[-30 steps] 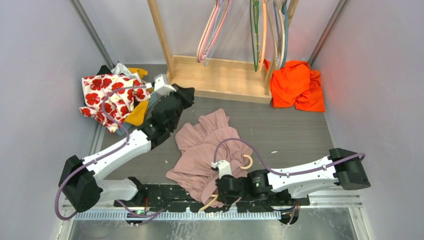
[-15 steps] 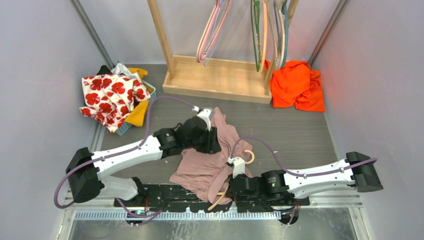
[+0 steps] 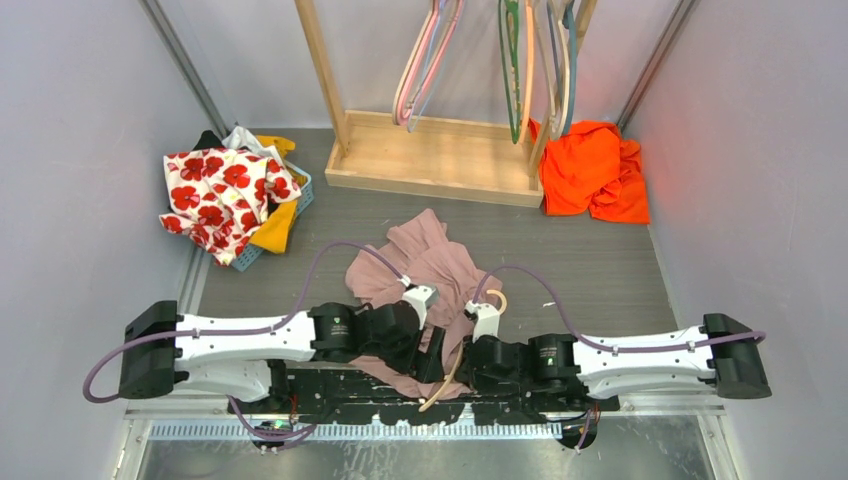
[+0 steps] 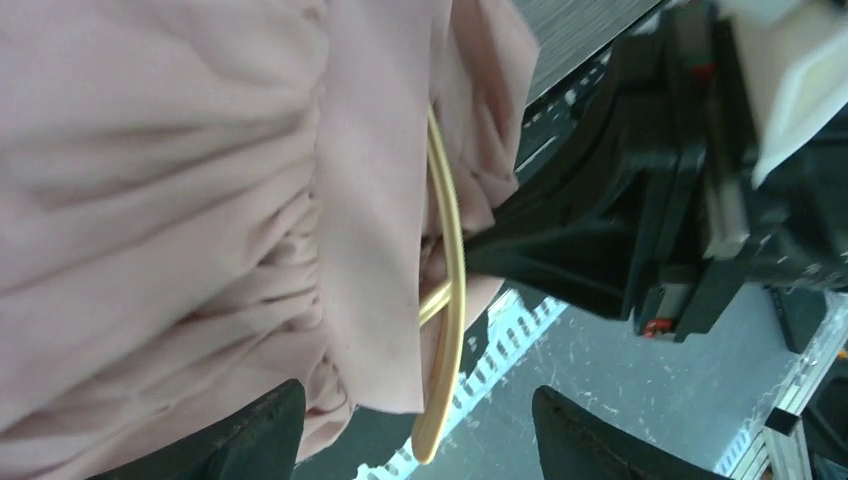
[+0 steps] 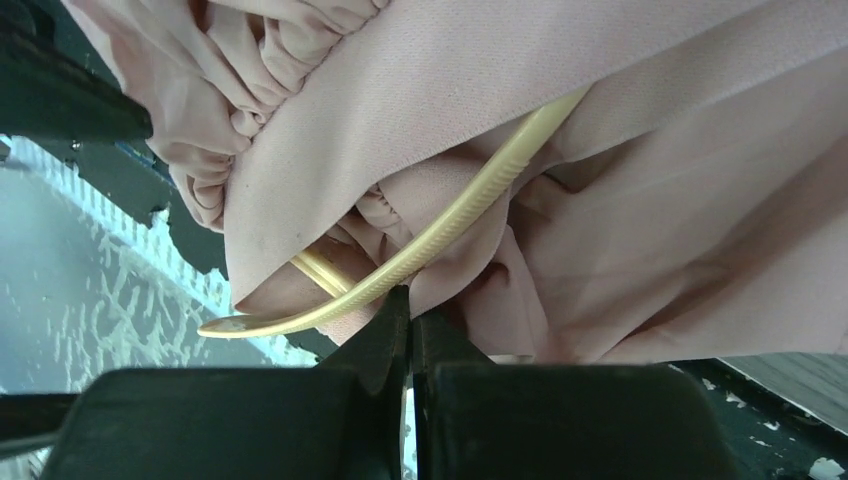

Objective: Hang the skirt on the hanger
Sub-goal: Hang the skirt on the hanger.

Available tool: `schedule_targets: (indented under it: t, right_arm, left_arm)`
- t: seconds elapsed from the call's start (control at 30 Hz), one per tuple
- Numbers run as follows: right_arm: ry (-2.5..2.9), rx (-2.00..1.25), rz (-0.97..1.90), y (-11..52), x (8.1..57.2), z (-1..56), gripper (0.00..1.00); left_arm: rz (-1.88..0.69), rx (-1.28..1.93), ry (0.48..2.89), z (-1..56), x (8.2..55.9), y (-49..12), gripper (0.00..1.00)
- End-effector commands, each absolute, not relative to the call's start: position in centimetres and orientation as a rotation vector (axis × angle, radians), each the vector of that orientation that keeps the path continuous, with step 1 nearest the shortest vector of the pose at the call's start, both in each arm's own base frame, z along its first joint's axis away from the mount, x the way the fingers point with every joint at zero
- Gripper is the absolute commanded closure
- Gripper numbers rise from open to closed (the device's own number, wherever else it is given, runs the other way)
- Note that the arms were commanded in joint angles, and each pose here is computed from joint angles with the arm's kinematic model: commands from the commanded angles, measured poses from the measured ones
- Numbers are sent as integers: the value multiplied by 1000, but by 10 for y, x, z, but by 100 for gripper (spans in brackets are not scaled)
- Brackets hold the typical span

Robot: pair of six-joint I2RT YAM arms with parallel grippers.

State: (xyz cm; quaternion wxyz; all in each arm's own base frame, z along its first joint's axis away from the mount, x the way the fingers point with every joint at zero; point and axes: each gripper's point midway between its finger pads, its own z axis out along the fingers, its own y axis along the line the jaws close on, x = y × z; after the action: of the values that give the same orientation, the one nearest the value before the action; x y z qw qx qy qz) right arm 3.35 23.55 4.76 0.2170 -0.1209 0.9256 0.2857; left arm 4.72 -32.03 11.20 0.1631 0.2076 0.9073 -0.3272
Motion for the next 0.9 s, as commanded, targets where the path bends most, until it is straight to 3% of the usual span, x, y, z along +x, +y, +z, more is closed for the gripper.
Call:
schedule_targets:
  t: [0.0, 0.2, 0.43, 0.5, 0.53, 0.6, 0.63, 0.77, 0.87]
  right_arm:
    - [2554, -306, 838, 248, 41, 58, 99]
    - [2565, -330, 826, 254, 41, 55, 99]
    - [2567, -340, 822, 259, 54, 58, 99]
    - [2566, -342, 826, 262, 57, 60, 99]
    - [2564, -341, 826, 263, 60, 61, 99]
    - [2557, -333, 832, 264, 64, 64, 99]
    - [2555, -332, 834, 265, 66, 66, 99]
    - [2541, -331, 844, 267, 72, 75, 93]
    - [2513, -340, 856, 263, 73, 89, 69]
  left_arm:
    - [-863, 574, 2616, 98, 42, -320, 16]
    - [-613, 564, 2663, 55, 49, -310, 16]
    - [-531, 564, 2662, 37, 58, -320, 20]
    - [-503, 546, 2659, 33, 61, -321, 33]
    - [-490, 540, 2661, 31, 62, -321, 46]
    - [-474, 524, 2666, 29, 63, -321, 84]
    - [-472, 516, 2668, 29, 64, -322, 96]
    - [-468, 475, 2666, 34, 66, -318, 100]
    - [-479, 426, 2644, 41, 70, -309, 100]
